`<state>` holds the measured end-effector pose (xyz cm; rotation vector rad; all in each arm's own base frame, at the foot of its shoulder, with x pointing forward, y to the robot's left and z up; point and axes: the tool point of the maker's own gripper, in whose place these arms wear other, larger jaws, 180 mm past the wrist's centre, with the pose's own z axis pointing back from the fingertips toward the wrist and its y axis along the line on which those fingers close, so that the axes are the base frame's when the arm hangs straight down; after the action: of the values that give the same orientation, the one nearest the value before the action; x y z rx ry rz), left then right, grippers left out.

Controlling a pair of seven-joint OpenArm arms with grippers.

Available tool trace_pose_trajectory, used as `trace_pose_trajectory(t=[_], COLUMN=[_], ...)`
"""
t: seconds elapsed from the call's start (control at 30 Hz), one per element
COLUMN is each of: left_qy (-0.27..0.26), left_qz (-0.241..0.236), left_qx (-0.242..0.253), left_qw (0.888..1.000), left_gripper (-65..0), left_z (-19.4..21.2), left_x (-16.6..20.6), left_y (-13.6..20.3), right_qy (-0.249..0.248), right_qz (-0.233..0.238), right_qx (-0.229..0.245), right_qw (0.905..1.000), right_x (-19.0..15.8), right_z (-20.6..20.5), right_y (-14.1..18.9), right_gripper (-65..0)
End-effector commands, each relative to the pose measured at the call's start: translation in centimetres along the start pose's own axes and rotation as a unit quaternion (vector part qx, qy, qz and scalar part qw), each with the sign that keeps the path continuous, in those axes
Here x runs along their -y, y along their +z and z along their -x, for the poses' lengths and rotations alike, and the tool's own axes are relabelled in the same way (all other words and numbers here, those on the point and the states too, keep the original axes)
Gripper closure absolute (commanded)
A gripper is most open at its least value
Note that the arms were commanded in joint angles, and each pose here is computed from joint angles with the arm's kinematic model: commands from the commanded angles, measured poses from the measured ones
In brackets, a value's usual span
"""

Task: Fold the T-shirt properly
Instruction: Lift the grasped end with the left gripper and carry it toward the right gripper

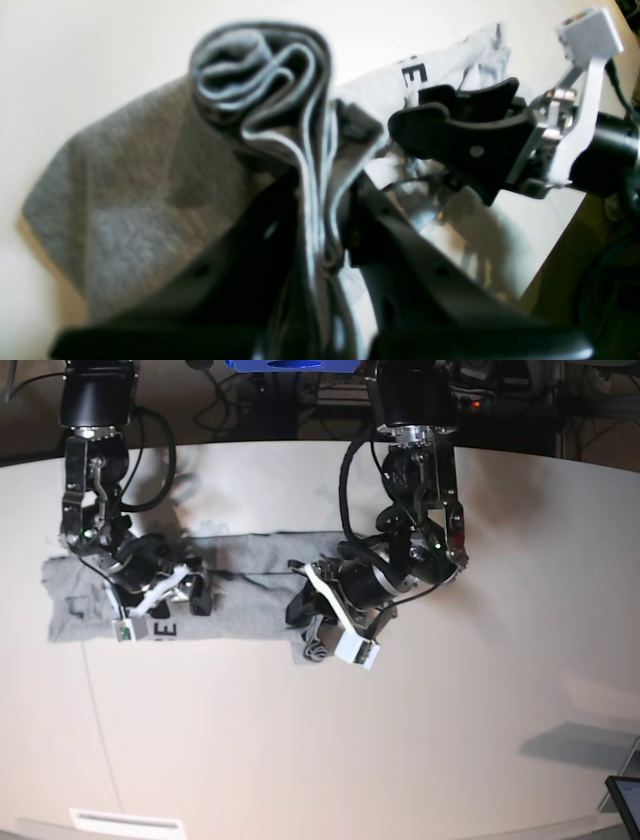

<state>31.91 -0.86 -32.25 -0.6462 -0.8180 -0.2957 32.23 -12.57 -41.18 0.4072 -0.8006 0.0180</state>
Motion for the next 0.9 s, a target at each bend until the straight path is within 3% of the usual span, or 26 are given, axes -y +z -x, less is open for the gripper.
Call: trace_pose_trajectory(t=[0.0, 0.23, 0.43, 0.63, 0.87], left_qy=[-0.004, 0.068, 0.085, 0.126, 0.157], left_qz=[0.006, 0.036, 0.047, 0.101, 0.118], left_qx=[0.039, 0.084, 0.1, 0.128, 0.15], left_qw=[0.999, 0.993, 0.99, 0.979, 0.969], left_gripper=[0.0, 0.0, 0.0, 0.0, 0.0], left_z=[-2.2, -3.3, -3.9, -4.7, -5.1], left_x=[0.6, 0.6, 0.8, 2.4, 2.2], left_y=[0.6, 1.9, 2.4, 3.0, 3.9], right_qy=[0.002, 0.002, 0.002, 0.001, 0.001], right_qz=[0.028, 0.028, 0.028, 0.029, 0.029], right_qx=[-0.056, -0.057, -0.058, -0.059, -0.059], right_qw=[0.998, 0.998, 0.9979, 0.9978, 0.9978], right_x=[1.3, 1.4, 1.4, 1.4, 1.4], right_z=[2.4, 2.5, 2.5, 2.7, 2.7], right_y=[0.2, 0.2, 0.2, 0.3, 0.3], right_gripper=[-45.4, -45.4, -45.4, -45.4, -45.4])
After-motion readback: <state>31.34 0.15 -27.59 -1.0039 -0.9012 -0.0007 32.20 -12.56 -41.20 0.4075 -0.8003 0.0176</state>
